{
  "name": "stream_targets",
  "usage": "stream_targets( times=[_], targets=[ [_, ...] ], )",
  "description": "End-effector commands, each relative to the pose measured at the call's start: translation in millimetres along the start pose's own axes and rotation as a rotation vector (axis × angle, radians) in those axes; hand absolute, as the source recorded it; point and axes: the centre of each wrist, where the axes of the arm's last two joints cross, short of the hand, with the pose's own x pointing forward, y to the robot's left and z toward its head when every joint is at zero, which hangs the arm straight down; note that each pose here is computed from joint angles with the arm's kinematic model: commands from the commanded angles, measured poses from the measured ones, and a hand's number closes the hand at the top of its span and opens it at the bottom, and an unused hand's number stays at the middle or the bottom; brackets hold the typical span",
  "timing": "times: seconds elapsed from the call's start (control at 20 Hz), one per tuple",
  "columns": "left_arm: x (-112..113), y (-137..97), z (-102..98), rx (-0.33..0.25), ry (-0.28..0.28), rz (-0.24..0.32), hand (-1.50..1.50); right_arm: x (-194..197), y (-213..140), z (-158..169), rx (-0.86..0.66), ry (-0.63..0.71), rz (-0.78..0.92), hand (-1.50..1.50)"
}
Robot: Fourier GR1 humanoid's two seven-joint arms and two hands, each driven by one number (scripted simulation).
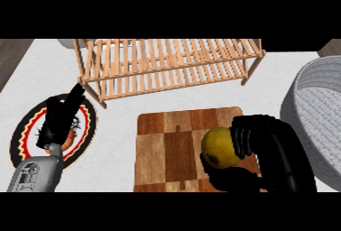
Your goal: Pick the lemon from the cutting board and place it in the basket
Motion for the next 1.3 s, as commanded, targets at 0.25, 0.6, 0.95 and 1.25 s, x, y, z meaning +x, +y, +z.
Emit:
stream_targets(
  times=[0.25,0.6,0.95,1.25],
  targets=[
    [-1,-24,6,-0.010,-0.020,0.011,0.00,49,-94,19,-0.201,0.013,-0.079,1.50],
    [-2,12,5,0.008,0.004,-0.011,0.00,62,-142,-17,-0.275,0.068,-0.091,1.50],
    [5,19,0,0.018,0.009,0.007,0.00,37,-169,-53,-0.292,0.217,0.255,1.50],
    [4,-8,0,-0.004,-0.010,-0.001,0.00,-1,-220,-88,-0.269,0.349,0.384,1.50]
  ],
)
